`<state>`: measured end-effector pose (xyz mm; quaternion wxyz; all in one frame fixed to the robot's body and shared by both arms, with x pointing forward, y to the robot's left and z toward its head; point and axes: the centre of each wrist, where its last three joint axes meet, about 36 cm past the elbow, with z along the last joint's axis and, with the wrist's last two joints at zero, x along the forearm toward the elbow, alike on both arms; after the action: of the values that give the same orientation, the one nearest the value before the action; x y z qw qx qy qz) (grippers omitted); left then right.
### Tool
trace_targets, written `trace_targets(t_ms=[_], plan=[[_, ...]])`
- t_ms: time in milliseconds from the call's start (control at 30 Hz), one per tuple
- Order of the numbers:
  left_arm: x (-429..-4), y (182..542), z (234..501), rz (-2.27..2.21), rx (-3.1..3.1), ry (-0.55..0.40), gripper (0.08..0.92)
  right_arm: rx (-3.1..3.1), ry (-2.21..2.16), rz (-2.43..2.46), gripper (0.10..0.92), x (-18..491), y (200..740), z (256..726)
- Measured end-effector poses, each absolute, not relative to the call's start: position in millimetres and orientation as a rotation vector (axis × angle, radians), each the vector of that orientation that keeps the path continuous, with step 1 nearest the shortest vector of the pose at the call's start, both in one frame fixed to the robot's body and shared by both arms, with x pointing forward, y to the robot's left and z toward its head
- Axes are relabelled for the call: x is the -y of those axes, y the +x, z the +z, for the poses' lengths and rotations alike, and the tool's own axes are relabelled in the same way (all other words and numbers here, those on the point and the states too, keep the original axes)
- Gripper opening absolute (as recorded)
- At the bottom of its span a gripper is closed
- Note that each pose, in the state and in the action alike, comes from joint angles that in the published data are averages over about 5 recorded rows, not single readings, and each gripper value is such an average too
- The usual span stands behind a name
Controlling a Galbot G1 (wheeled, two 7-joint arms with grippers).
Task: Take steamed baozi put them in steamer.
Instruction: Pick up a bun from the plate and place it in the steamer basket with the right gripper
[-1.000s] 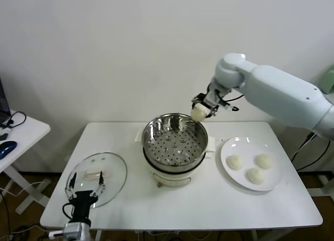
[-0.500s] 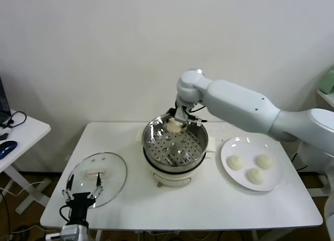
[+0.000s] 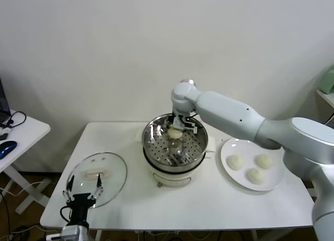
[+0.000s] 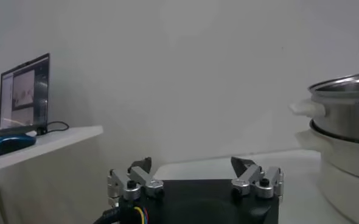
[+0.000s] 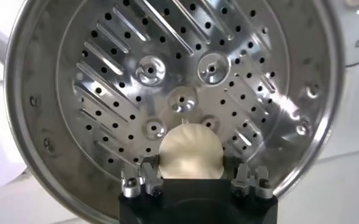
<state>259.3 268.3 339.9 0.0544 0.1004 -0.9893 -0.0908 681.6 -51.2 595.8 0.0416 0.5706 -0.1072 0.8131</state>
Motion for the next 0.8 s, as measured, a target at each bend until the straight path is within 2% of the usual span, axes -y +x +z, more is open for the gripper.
trace_targets(t_ms=[267,500,800], plan=[[-267.9,259.6,338.2,-0.274,3.002,0.304,0.823,0.301,1.744,2.493,0.691,49.2,681.3,585.6],[-267.4,259.3,336.4,-0.271,2.998,0.305,0.823,0.277,1.739,2.507,0.807,49.4,680.6,581.4],[-267.4,259.1,336.3,-0.271,2.998,0.307,0.823,0.262,1.735,2.52,0.823,55.5,681.3,589.5]])
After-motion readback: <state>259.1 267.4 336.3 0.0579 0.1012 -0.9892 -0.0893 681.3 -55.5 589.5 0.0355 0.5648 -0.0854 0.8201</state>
